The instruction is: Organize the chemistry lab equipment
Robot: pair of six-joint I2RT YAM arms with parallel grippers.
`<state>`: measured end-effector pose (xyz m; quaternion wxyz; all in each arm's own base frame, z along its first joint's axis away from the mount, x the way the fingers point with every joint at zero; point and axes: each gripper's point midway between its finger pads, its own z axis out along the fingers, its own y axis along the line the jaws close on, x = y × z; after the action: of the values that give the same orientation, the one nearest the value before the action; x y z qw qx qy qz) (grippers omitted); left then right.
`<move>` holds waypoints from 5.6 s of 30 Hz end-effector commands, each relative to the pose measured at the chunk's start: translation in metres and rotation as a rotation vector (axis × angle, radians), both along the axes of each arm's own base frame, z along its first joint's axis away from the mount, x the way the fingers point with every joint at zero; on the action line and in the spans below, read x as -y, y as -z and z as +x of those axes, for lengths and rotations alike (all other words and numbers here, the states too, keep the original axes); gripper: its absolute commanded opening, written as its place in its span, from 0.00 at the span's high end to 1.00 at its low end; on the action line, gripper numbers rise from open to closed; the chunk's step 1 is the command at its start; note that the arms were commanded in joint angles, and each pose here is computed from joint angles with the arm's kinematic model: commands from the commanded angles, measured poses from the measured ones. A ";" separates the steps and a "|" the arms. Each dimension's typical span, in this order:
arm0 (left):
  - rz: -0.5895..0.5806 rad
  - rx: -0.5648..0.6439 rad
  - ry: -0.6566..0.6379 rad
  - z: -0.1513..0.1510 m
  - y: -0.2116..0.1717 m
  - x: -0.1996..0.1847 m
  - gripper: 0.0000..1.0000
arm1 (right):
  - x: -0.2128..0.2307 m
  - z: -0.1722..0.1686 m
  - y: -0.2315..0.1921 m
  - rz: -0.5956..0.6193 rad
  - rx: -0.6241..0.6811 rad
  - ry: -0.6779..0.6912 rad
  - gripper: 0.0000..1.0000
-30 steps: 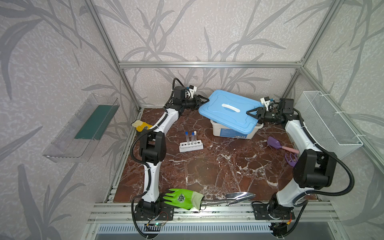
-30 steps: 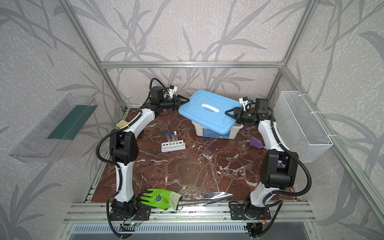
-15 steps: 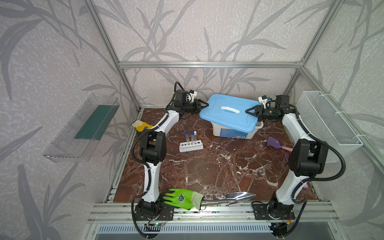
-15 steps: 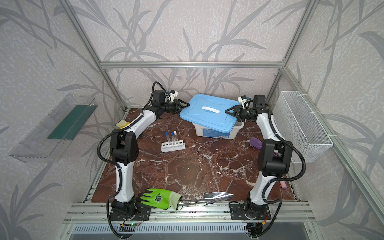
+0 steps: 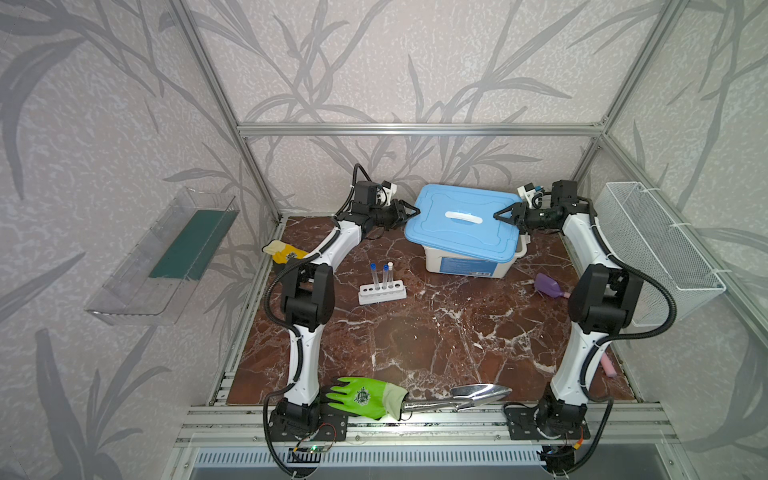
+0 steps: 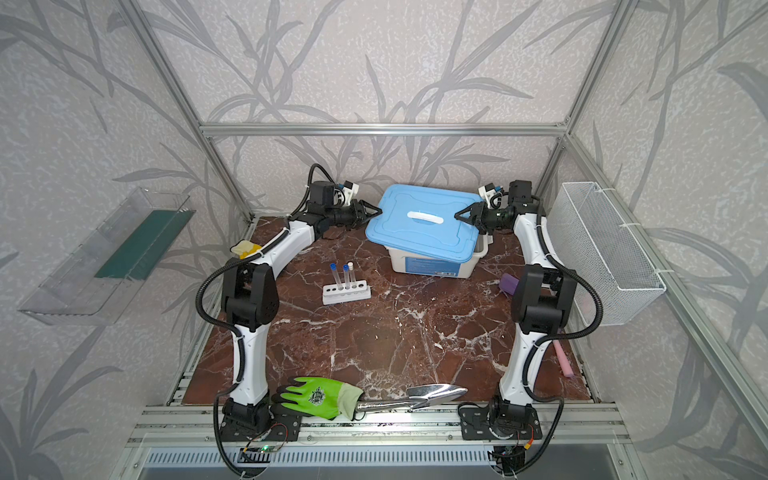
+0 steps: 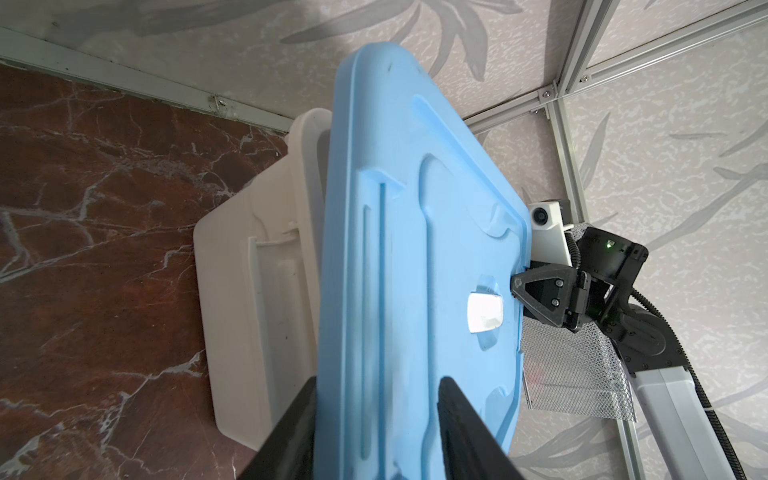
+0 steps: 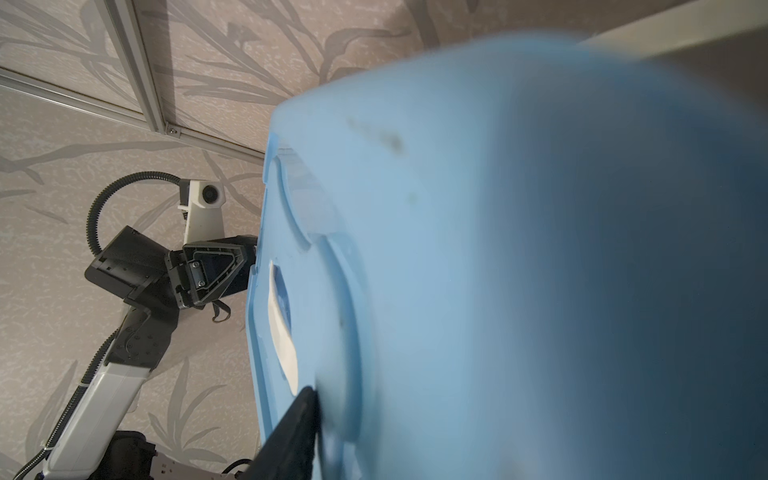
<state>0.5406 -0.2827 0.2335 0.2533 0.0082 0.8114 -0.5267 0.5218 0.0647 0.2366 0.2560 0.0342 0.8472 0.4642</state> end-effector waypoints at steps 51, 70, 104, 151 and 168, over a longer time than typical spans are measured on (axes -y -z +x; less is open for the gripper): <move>0.030 0.036 0.119 -0.028 -0.021 0.049 0.55 | 0.031 0.048 0.019 -0.201 0.047 0.085 0.23; 0.028 0.033 0.096 -0.023 -0.017 0.038 0.54 | 0.031 0.051 0.011 -0.223 0.132 0.116 0.02; 0.000 0.021 0.071 -0.004 -0.004 0.030 0.31 | 0.035 0.063 0.007 -0.253 0.236 0.180 0.01; -0.011 0.017 0.064 0.015 0.005 0.033 0.30 | 0.063 0.063 0.003 -0.713 0.349 0.295 0.02; -0.018 0.019 0.065 0.031 0.010 0.038 0.30 | 0.075 0.052 -0.003 -0.834 0.386 0.386 0.06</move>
<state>0.5694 -0.3168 0.2139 0.2379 0.0254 0.8115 -0.5331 0.5777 -0.0040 0.2104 0.4462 -0.0022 0.8933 0.0541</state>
